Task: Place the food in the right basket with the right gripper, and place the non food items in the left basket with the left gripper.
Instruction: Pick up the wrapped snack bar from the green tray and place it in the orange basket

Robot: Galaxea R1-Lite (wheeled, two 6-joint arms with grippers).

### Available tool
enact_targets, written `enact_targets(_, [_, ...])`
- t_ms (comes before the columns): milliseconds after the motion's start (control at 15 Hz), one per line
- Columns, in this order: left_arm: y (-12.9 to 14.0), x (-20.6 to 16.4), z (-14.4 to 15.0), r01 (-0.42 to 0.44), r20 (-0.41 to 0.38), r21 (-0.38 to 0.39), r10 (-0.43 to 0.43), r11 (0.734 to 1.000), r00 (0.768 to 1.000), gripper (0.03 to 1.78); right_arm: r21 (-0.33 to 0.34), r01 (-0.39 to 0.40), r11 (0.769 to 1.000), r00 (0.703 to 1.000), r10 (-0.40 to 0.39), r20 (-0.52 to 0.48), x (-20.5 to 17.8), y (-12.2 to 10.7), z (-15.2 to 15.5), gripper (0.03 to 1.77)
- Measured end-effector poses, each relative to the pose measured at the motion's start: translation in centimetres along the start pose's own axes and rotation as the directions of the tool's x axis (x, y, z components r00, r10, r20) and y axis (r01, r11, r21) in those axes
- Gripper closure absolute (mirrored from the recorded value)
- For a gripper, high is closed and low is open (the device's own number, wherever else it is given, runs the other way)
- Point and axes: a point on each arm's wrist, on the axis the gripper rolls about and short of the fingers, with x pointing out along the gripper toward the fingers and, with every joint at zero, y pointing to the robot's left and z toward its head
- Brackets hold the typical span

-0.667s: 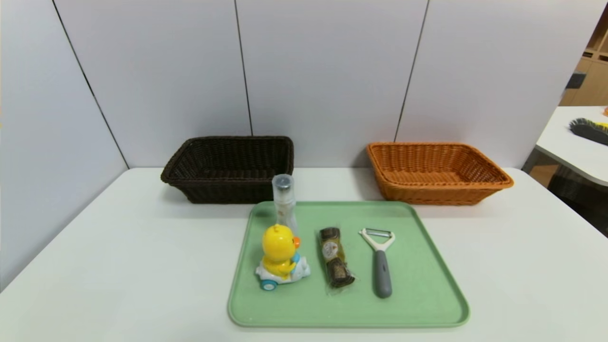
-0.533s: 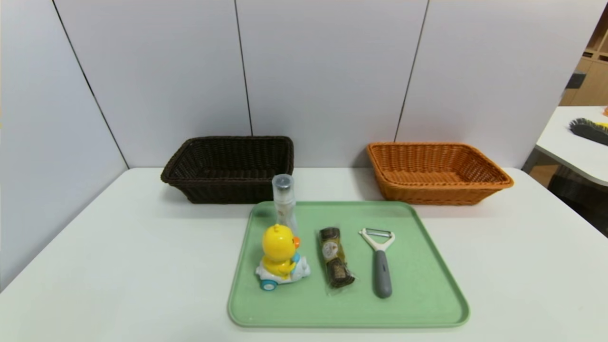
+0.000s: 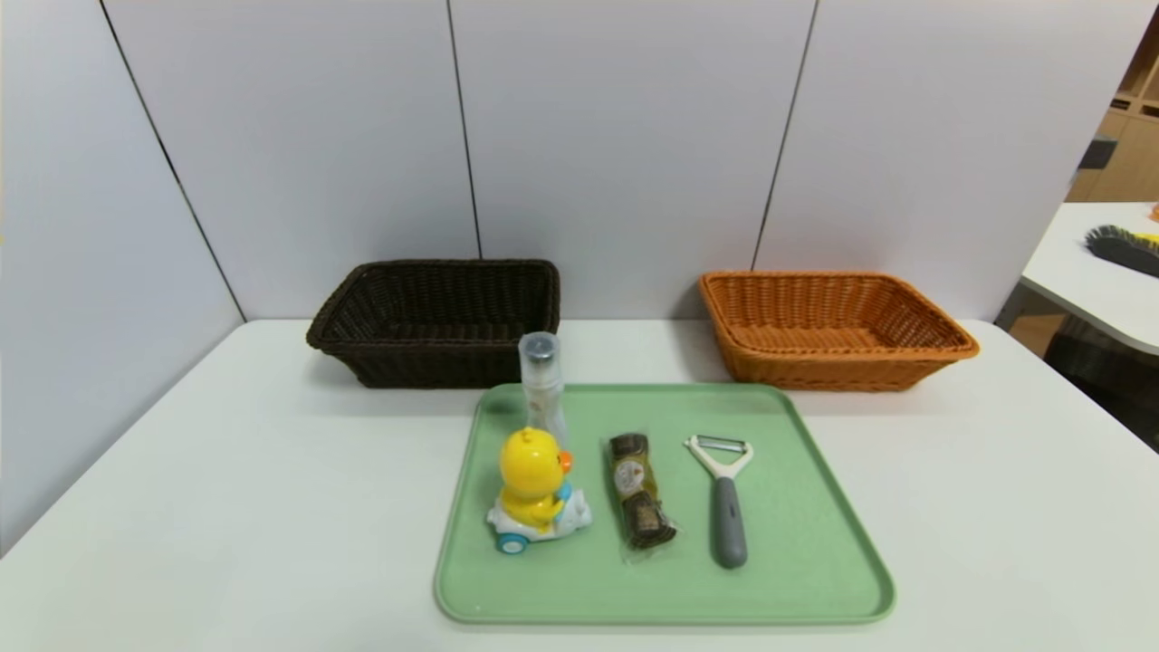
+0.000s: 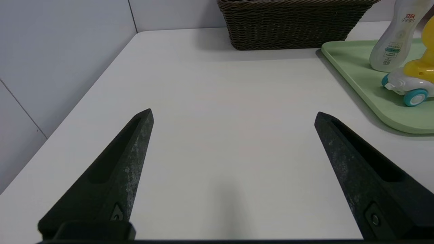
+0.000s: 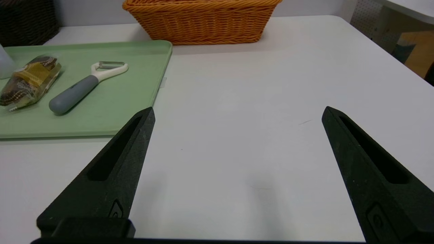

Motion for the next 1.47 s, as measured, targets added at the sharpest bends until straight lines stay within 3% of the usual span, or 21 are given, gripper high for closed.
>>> enact_targets(200, [0.0, 0.0, -0.1, 0.010, -0.013, 0.012, -0.010, 1.000, 1.000, 0.12, -0.029, -0.010, 1.000, 1.000, 0.010, -0.006, -0.1, 0.0, 0.3, 0.10])
enact_targets(400, [0.0, -0.9, 2.5, 0.034, 0.002, 0.018, -0.034, 0.999, 0.999, 0.12, -0.054, -0.046, 0.997, 0.999, 0.047, 0.018, -1.3, 0.2, 3.7, 0.10])
enact_targets(667, [0.0, -1.4, 9.2, 0.067, -0.018, 0.018, -0.066, 0.998, 0.998, 0.12, -0.073, -0.085, 0.994, 0.996, 0.085, 0.002, -2.0, 0.6, 12.6, 0.10])
enact_targets(1000, [0.3, 2.8, 19.3, 0.060, -0.054, 0.010, -0.059, 0.998, 0.997, 0.12, -0.080, -0.079, 0.994, 0.995, 0.084, 0.056, 1.4, 1.1, 27.1, 0.10])
enact_targets(1267, [0.3, 8.0, 21.6, 0.062, -0.226, -0.013, -0.063, 0.998, 0.972, 0.12, -0.066, -0.102, 0.993, 0.991, 0.096, -0.093, 7.4, 1.4, 33.5, 0.10])
enact_targets(1400, [0.3, 10.2, 22.3, 0.067, -0.289, -0.046, -0.078, 0.997, 0.954, 0.12, -0.042, -0.125, 0.991, 0.966, 0.112, -0.233, 10.7, 2.0, 34.4, 0.10])
enact_targets(1467, [0.3, 11.2, 22.5, 0.071, -0.315, -0.057, -0.086, 0.996, 0.945, 0.12, -0.023, -0.138, 0.990, 0.936, 0.123, -0.328, 12.7, 2.6, 34.0, 0.10])
